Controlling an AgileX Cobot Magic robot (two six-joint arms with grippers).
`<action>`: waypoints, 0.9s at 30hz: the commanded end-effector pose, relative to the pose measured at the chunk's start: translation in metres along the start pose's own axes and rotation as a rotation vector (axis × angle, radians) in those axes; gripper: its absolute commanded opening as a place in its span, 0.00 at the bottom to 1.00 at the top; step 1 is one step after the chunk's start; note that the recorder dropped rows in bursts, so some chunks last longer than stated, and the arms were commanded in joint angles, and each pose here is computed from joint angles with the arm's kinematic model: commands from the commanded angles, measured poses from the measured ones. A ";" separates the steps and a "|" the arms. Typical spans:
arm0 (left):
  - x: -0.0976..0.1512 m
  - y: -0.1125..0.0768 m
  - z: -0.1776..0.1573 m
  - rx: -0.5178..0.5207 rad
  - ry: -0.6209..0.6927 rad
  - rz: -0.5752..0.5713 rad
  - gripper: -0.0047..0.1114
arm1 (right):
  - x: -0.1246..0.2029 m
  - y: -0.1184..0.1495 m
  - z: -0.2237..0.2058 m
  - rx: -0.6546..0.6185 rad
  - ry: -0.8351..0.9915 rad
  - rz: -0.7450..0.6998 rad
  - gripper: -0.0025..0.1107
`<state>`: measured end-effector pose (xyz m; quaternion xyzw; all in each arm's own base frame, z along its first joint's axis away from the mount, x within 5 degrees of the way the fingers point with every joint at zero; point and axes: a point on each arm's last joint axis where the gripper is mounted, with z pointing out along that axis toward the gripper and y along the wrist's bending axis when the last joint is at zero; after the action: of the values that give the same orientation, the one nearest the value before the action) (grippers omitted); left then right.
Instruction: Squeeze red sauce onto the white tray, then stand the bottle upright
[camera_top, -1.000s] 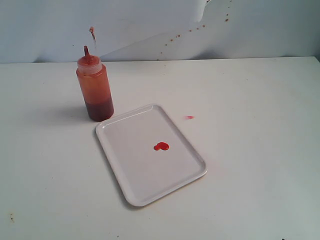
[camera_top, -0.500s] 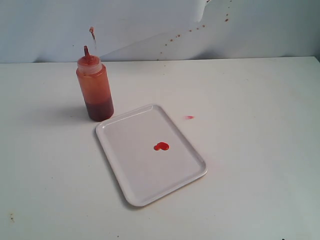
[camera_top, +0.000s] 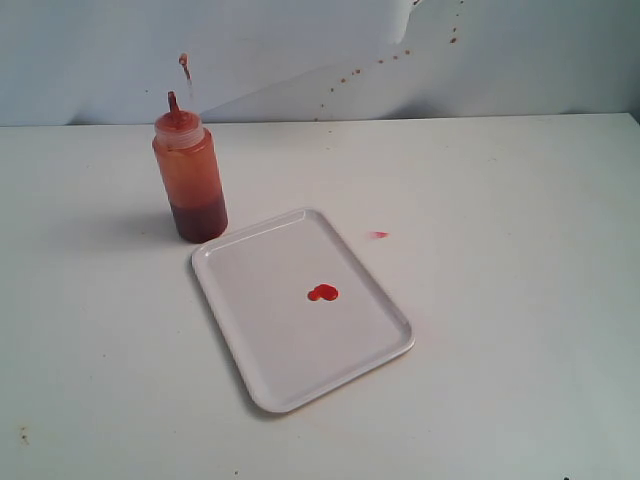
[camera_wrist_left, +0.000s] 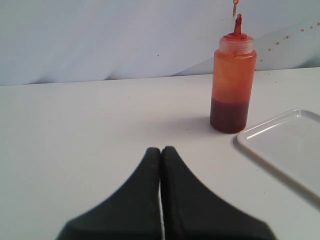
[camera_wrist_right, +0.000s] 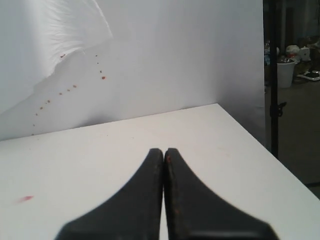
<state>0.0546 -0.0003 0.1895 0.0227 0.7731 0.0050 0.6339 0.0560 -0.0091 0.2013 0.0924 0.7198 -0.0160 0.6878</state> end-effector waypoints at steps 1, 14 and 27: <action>0.002 -0.001 0.001 0.008 0.000 -0.005 0.04 | 0.004 0.000 0.000 -0.002 0.031 -0.075 0.02; 0.002 -0.001 0.001 0.008 0.000 -0.005 0.04 | 0.017 -0.001 -0.002 0.003 0.179 -0.170 0.02; 0.002 -0.001 0.001 0.008 0.000 -0.005 0.04 | 0.018 -0.002 -0.002 0.006 0.193 -0.193 0.02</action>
<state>0.0546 -0.0003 0.1895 0.0227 0.7731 0.0050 0.6339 0.0534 -0.0083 0.1839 0.0325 0.7883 -0.0641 0.6111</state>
